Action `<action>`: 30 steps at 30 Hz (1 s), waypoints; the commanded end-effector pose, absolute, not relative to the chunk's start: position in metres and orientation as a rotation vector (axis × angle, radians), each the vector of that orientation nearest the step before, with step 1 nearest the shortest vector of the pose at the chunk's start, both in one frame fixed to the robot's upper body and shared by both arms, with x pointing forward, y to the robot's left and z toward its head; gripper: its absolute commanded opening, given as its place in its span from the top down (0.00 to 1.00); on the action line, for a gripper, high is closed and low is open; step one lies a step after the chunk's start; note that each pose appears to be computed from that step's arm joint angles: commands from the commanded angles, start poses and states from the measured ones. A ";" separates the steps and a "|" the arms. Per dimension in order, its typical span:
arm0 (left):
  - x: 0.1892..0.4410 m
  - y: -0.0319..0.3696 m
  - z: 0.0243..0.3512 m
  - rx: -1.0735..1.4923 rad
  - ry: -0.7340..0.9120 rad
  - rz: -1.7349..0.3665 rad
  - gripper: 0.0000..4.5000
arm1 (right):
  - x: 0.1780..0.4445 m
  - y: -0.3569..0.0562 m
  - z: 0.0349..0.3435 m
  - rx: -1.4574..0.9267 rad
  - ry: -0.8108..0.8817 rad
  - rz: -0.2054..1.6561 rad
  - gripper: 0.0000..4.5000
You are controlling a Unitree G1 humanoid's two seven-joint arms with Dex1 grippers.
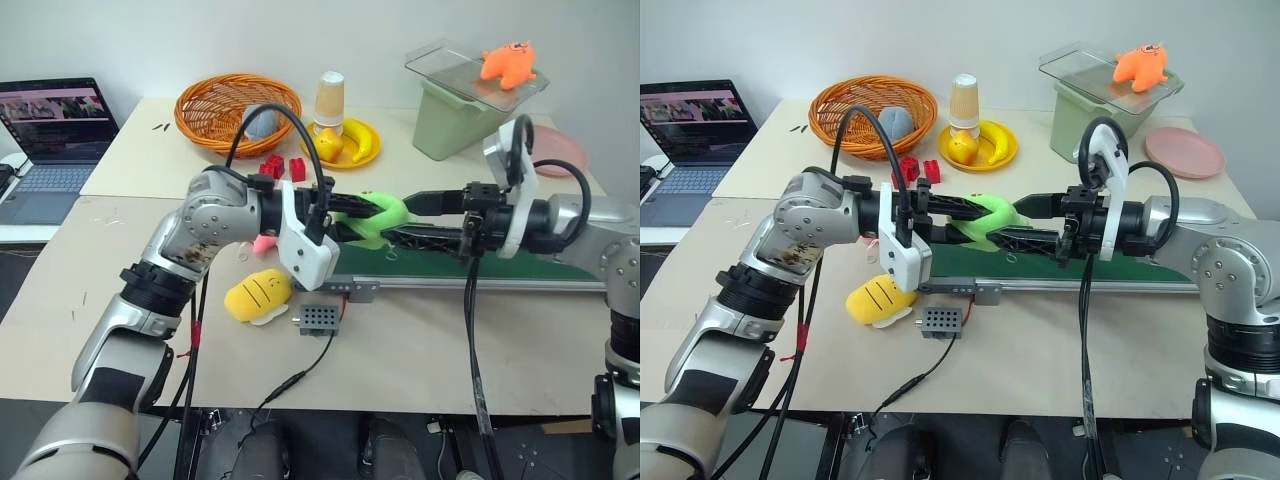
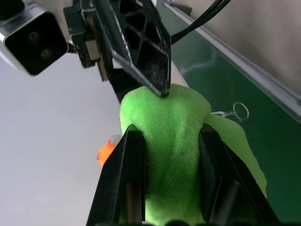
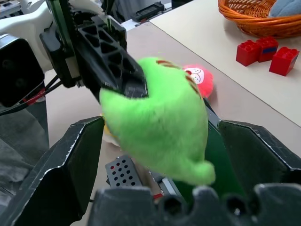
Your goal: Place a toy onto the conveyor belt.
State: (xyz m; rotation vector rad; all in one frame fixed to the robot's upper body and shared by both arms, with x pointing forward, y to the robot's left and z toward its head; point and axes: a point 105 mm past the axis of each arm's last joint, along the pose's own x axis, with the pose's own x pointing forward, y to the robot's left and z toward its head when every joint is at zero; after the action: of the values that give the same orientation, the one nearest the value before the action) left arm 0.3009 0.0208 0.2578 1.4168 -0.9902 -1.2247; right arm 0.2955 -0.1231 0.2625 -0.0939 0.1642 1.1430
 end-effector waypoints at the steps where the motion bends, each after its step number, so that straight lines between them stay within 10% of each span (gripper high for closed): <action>1: 0.297 0.017 0.272 1.408 -1.053 -1.202 0.70 | 0.296 -0.123 0.277 -0.113 0.092 1.145 0.00; 7: 0.298 0.017 0.280 1.390 -1.054 -1.183 0.71 | 0.297 -0.124 0.277 -0.100 0.092 1.139 0.16; 18: 0.303 0.020 0.289 1.383 -1.047 -1.146 0.71 | 0.295 -0.122 0.277 -0.098 0.093 1.156 0.98; 26: 0.305 0.022 0.296 1.258 -0.992 -1.151 0.71 | 0.298 -0.123 0.276 -0.117 0.088 1.132 1.00; 30: 0.302 0.023 0.306 1.137 -0.958 -1.175 0.47 | 0.298 -0.123 0.276 -0.116 0.089 1.134 1.00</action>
State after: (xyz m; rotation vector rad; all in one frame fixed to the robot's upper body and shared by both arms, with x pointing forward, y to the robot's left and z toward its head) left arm 0.3106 0.0201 0.2782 1.2213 -0.8763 -1.2235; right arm 0.3026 -0.1236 0.2645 -0.0931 0.1397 1.1196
